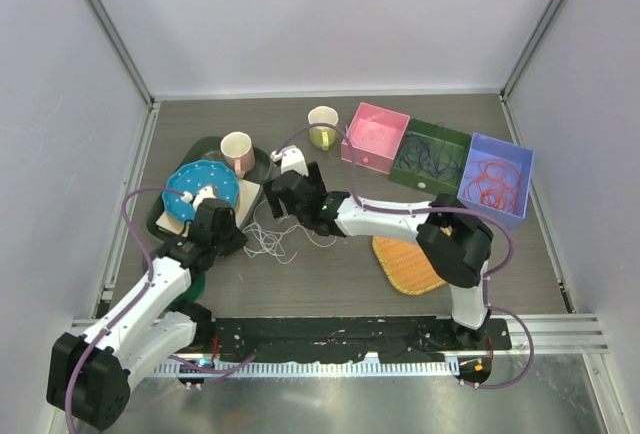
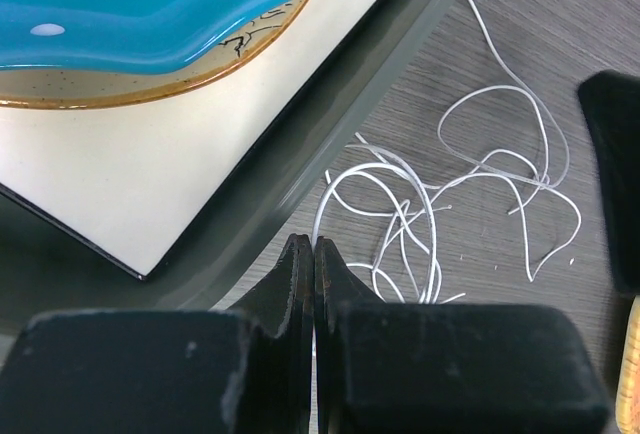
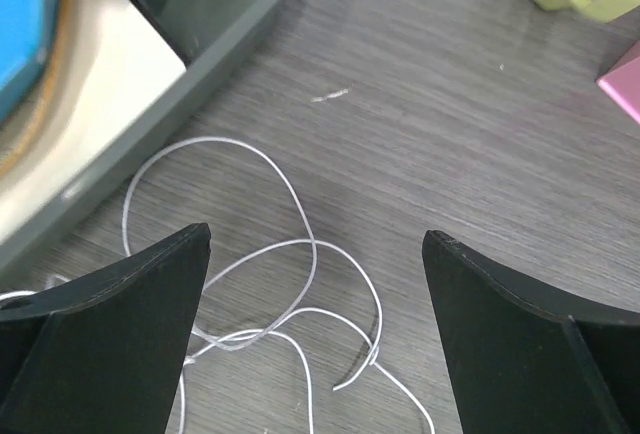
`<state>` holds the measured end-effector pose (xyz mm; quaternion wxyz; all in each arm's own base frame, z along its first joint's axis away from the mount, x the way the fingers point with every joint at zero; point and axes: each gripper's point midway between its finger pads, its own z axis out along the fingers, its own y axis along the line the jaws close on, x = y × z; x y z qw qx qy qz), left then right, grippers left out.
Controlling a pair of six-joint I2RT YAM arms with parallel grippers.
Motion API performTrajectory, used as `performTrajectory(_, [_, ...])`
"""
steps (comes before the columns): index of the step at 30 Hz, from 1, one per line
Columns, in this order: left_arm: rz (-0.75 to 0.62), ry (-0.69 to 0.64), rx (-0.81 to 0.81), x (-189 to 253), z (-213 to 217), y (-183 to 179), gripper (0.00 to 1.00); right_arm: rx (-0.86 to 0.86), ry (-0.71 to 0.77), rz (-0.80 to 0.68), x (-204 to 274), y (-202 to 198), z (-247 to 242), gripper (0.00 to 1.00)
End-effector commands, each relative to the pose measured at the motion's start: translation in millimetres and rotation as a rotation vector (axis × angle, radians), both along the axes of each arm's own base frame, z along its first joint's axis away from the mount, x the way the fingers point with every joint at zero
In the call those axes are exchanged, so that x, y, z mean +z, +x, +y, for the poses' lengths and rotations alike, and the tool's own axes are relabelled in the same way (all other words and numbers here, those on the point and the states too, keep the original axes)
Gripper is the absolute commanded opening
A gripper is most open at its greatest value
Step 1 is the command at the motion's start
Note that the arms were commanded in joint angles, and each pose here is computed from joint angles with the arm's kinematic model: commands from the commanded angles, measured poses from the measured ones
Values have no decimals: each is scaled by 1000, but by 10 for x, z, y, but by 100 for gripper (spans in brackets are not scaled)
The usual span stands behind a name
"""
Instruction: Untangle the cables
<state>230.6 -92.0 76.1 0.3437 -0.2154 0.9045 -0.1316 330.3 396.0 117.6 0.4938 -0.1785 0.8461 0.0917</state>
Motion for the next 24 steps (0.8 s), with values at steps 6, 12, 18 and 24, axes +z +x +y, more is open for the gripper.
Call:
performTrajectory(6, [-50,-25,-15,66,-47,62,0,124,-126,117,-569,-241,-66,92])
performTrajectory(12, [-55,-20,-10,82,-32,58,0,143,-222,159,-784,-422,-372,93])
performTrajectory(18, [-50,-12,-3,80,-15,62,0,190,-200,248,-958,-666,-487,92])
performTrajectory(24, [-55,-3,8,87,15,60,0,137,-135,370,-1132,-764,-738,88])
